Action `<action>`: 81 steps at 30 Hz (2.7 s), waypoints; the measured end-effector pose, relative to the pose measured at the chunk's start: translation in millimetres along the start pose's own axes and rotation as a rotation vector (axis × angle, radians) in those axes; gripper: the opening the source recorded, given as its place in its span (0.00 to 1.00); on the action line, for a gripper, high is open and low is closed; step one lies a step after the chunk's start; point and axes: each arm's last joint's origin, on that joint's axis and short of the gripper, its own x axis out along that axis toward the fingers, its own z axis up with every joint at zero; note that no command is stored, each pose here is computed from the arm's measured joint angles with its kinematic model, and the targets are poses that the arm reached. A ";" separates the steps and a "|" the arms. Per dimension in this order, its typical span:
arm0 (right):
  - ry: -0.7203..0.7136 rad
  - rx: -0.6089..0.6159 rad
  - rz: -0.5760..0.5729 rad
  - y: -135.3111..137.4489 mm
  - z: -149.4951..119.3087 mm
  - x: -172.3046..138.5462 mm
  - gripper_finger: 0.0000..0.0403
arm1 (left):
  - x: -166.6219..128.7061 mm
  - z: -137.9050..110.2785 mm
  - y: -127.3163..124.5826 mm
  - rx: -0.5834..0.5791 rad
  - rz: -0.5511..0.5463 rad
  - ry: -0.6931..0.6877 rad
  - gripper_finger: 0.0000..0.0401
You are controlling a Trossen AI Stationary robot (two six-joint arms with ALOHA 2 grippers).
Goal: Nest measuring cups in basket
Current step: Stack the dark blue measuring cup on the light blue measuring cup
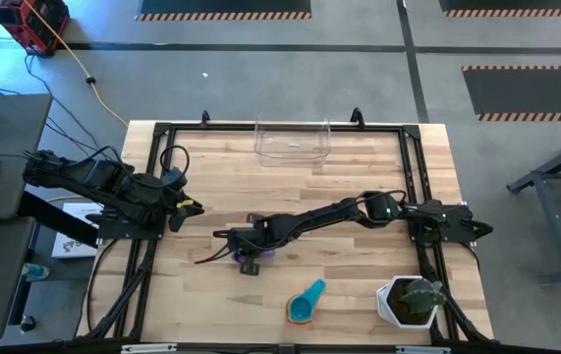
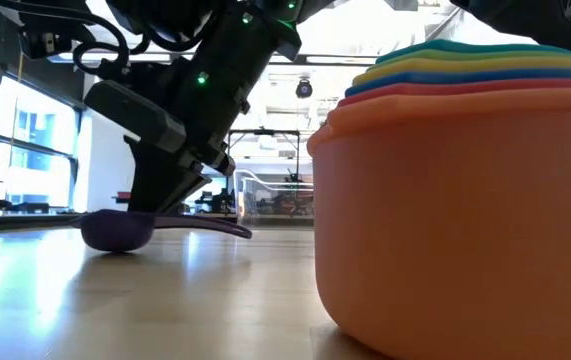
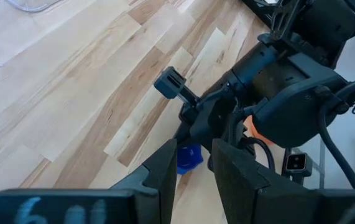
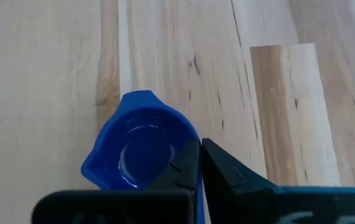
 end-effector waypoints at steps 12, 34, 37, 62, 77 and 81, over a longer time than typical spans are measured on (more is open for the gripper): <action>0.012 0.003 0.044 1.8 -0.6 -0.2 0.03 | 0.0 -0.3 0.3 0.001 0.002 0.003 0.23; 0.034 -0.017 0.121 3.7 -2.3 0.5 0.05 | 0.0 -0.3 0.3 0.034 0.003 0.003 0.23; 0.027 -0.017 0.097 3.1 -1.2 -0.3 0.02 | 0.0 -0.3 0.3 0.034 0.003 0.003 0.23; 0.082 -0.245 0.141 12.4 25.5 -116.5 0.00 | 0.1 -1.0 -0.5 -0.113 -0.020 0.032 0.23; 0.203 -0.430 0.204 77.8 -14.3 -175.4 0.00 | 1.9 0.3 -1.2 -0.319 -0.001 0.004 0.23; 0.265 -0.444 0.266 91.7 -33.5 -160.2 0.00 | 4.4 0.2 -2.0 -0.322 0.010 0.009 0.23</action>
